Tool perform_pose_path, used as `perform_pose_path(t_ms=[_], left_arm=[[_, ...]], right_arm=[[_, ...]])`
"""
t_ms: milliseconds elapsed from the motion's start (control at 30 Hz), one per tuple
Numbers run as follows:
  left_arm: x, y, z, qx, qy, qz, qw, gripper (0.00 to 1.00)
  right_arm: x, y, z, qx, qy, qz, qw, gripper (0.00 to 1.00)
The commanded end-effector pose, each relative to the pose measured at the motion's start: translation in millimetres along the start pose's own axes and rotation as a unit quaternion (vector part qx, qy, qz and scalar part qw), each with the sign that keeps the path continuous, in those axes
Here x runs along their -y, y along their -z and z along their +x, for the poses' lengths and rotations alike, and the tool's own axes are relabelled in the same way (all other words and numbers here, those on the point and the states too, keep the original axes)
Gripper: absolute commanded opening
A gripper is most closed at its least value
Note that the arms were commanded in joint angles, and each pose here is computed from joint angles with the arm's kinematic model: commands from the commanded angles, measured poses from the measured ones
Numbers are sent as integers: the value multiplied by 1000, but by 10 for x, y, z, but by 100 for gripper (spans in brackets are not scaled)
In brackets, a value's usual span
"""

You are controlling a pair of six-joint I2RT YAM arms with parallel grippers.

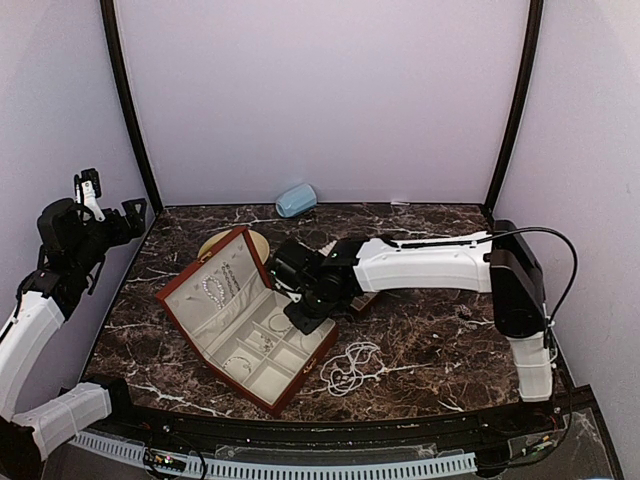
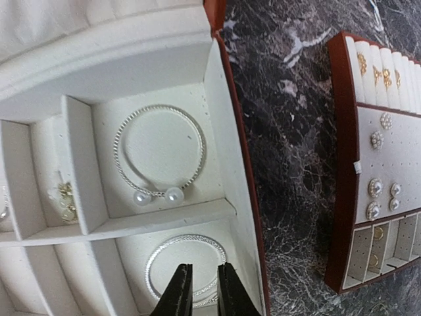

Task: Organize the mixed jewelry
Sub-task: Place the bangle at the center of the board, then pick up the bracelet from the center of the board.

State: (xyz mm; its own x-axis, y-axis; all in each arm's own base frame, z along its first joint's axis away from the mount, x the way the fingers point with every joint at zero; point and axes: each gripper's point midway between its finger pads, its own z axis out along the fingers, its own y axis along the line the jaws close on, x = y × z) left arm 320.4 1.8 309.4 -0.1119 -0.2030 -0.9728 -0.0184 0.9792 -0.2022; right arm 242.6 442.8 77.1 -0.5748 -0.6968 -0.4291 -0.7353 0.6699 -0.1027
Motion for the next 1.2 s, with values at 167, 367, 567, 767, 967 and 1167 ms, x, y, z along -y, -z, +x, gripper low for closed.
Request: perform_pose_path(t_ms=[167, 367, 567, 767, 967, 1167], left_arm=[[-18, 21, -53, 11, 0, -5, 1000, 99], [-28, -12, -20, 3, -3, -7, 1000, 99], [-73, 4, -46, 5, -3, -21, 1000, 99], [-47, 75, -103, 18, 1, -15, 1000, 99], [-49, 92, -121, 22, 1, -16, 1000, 99], [6, 72, -95, 17, 8, 1, 1000, 99]], right_arm=[[257, 953, -567, 128, -95, -34, 987, 16], [1288, 879, 6, 104, -223, 66, 967, 17], [2457, 766, 921, 9, -333, 197, 922, 19], [3145, 665, 1466, -48, -387, 234, 891, 19], [3540, 517, 1631, -63, -429, 224, 873, 21], [3796, 319, 1697, -86, -426, 240, 868, 21]])
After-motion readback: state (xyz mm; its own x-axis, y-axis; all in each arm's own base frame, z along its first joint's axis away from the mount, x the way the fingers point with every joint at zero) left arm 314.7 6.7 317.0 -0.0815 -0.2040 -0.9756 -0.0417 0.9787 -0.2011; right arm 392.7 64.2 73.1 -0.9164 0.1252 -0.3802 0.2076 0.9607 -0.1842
